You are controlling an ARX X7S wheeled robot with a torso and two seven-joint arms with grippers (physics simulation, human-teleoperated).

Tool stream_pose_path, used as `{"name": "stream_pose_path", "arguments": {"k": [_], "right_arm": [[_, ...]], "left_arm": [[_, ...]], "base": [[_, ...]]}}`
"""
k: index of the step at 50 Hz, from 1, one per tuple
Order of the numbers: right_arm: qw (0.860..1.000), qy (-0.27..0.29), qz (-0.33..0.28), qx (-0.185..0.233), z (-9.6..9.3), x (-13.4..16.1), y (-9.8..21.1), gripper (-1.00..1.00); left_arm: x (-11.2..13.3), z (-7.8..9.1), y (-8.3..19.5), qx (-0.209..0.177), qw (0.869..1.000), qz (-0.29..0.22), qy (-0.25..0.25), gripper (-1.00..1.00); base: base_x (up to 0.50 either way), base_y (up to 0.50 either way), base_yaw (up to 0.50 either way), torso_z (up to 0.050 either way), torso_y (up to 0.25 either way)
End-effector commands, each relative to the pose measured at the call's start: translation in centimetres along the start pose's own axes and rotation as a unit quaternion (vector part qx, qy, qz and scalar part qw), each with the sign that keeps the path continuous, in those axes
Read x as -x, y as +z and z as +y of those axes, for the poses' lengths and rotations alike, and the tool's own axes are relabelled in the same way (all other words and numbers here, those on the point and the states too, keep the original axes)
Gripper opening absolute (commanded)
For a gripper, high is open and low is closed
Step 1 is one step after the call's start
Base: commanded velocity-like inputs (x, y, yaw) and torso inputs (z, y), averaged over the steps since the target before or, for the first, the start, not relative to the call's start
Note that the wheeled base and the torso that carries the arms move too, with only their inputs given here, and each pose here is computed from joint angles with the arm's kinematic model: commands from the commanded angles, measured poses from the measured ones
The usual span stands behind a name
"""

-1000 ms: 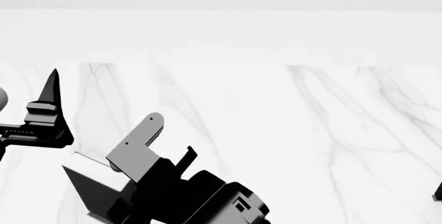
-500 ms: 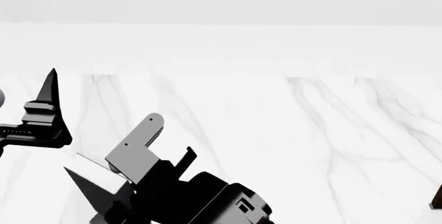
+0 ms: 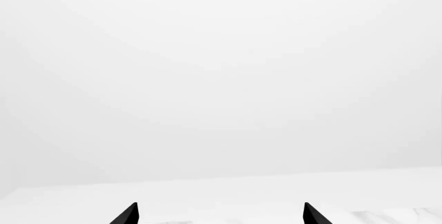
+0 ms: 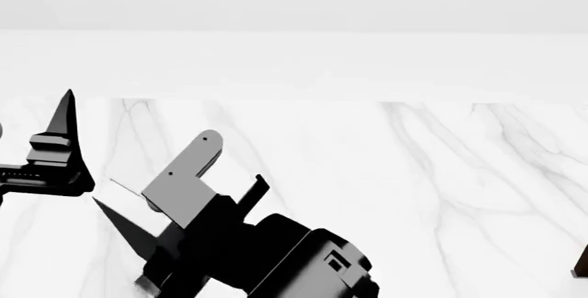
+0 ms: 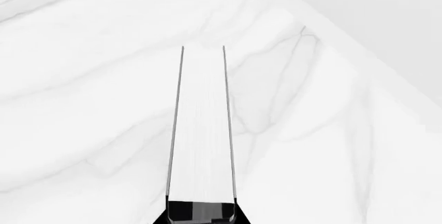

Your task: Pick up the book on the left and place it on top of the shelf.

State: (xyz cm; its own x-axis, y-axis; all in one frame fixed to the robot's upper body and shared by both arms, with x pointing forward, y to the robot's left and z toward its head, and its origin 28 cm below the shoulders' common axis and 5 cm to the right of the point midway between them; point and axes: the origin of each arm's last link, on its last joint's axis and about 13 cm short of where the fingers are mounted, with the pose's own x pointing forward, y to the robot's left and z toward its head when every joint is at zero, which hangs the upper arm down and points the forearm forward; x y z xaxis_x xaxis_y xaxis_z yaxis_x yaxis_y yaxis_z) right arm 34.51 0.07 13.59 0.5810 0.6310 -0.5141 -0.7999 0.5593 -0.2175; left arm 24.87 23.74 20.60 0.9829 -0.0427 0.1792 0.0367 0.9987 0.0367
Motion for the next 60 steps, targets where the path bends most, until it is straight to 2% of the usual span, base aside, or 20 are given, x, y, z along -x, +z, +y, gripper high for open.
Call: {"name": "stream_pose_path", "arguments": {"k": [1,2,3,4,6,12,13,14,18,19,21,24,25,28,29,32,38,43,44,60], "right_arm": [[0.976,-0.173,-0.044,0.126,-2.9,3.6,4.2,-1.00],[0.963,-0.207,-0.046,0.164,-3.1,3.8,4.3,-1.00],[0.963,-0.210,-0.042,0.161,-3.2,4.4,4.5,-1.00],[0.955,-0.227,-0.044,0.185,-3.2,4.6,4.5,-1.00],[0.930,-0.276,-0.045,0.240,-3.6,5.0,4.8,-1.00],[0.877,-0.364,-0.035,0.313,-4.6,6.5,5.7,-1.00],[0.863,-0.382,-0.033,0.330,-4.8,6.8,5.9,-1.00],[0.864,-0.374,-0.032,0.335,-4.8,6.9,5.9,-1.00],[0.809,-0.445,-0.021,0.384,-5.7,7.4,6.4,-1.00],[0.749,-0.495,-0.008,0.441,-6.5,7.5,6.3,-1.00],[0.678,-0.551,0.012,0.486,-7.9,7.4,6.4,-1.00],[0.681,-0.554,0.027,0.478,-8.5,7.7,6.4,-1.00],[0.663,-0.570,0.035,0.484,-9.1,7.9,6.5,-1.00],[0.656,-0.580,0.054,0.480,-10.1,7.9,6.6,-1.00],[0.640,-0.591,0.069,0.487,-10.9,8.0,6.6,-1.00],[0.643,-0.596,0.087,0.474,-11.8,8.3,6.6,-1.00],[0.616,-0.616,0.151,0.468,-14.4,9.1,6.2,-1.00],[0.604,-0.626,0.203,0.450,-16.2,9.7,5.9,-1.00],[0.596,-0.630,0.221,0.447,-16.6,10.1,5.7,-1.00],[0.565,-0.652,0.339,0.375,-18.1,14.3,4.8,-1.00]], "left_arm": [[-0.2,0.2,0.0,0.004,1.000,-0.005,0.013,1.00],[-0.2,0.2,0.0,0.004,1.000,-0.005,0.013,1.00],[-0.2,0.2,0.0,0.004,1.000,-0.004,0.013,1.00],[-0.2,0.2,0.0,0.004,1.000,-0.004,0.014,1.00],[-0.3,0.2,0.0,0.004,1.000,-0.004,0.013,1.00],[-0.2,0.2,0.1,0.002,1.000,-0.005,0.013,1.00],[-0.2,0.2,0.2,0.003,1.000,-0.006,0.013,1.00],[-0.2,0.2,0.2,0.003,1.000,-0.006,0.013,1.00],[-0.2,0.2,0.3,0.002,1.000,-0.007,0.012,1.00],[-0.2,0.1,0.3,0.001,1.000,-0.007,0.012,1.00],[-0.2,0.1,0.3,0.001,1.000,-0.008,0.011,1.00],[-0.2,0.1,0.4,0.002,1.000,-0.008,0.011,1.00],[-0.2,0.1,0.3,0.001,1.000,-0.008,0.011,1.00],[-0.2,0.1,0.3,0.001,1.000,-0.007,0.011,1.00],[-0.2,0.0,0.3,0.001,1.000,-0.008,0.010,1.00],[-0.2,0.0,0.3,0.001,1.000,-0.008,0.010,1.00],[-0.3,-0.1,0.2,0.003,1.000,-0.008,0.008,1.00],[-0.3,-0.1,0.2,0.003,1.000,-0.008,0.008,1.00],[-0.3,-0.1,0.2,0.004,1.000,-0.008,0.008,1.00],[-0.2,0.0,0.3,0.006,1.000,-0.010,0.009,1.00]], "base": [[0.00,0.00,0.00,0.000,0.000],[0.00,0.00,0.00,0.000,0.000],[0.00,0.00,0.00,0.000,0.000],[0.00,0.00,0.00,0.000,0.000],[0.00,0.00,0.00,0.000,0.000],[0.00,0.00,0.00,0.000,0.000],[0.00,0.00,0.00,0.000,0.000],[0.00,0.00,0.00,0.000,0.015],[0.00,0.00,0.00,0.000,0.000],[0.00,0.00,0.00,0.000,0.000],[0.00,0.00,0.00,0.000,0.000],[0.00,0.00,0.00,0.000,0.000],[0.00,0.00,0.00,0.000,0.010],[0.00,0.00,0.00,0.000,0.000],[0.00,0.00,0.00,0.000,0.000],[0.00,0.00,0.00,0.000,0.003],[0.00,0.00,0.00,0.000,0.000],[0.00,0.00,0.00,0.000,0.002],[0.00,0.00,0.00,0.000,0.000],[0.00,0.00,0.00,0.000,0.002]]}}
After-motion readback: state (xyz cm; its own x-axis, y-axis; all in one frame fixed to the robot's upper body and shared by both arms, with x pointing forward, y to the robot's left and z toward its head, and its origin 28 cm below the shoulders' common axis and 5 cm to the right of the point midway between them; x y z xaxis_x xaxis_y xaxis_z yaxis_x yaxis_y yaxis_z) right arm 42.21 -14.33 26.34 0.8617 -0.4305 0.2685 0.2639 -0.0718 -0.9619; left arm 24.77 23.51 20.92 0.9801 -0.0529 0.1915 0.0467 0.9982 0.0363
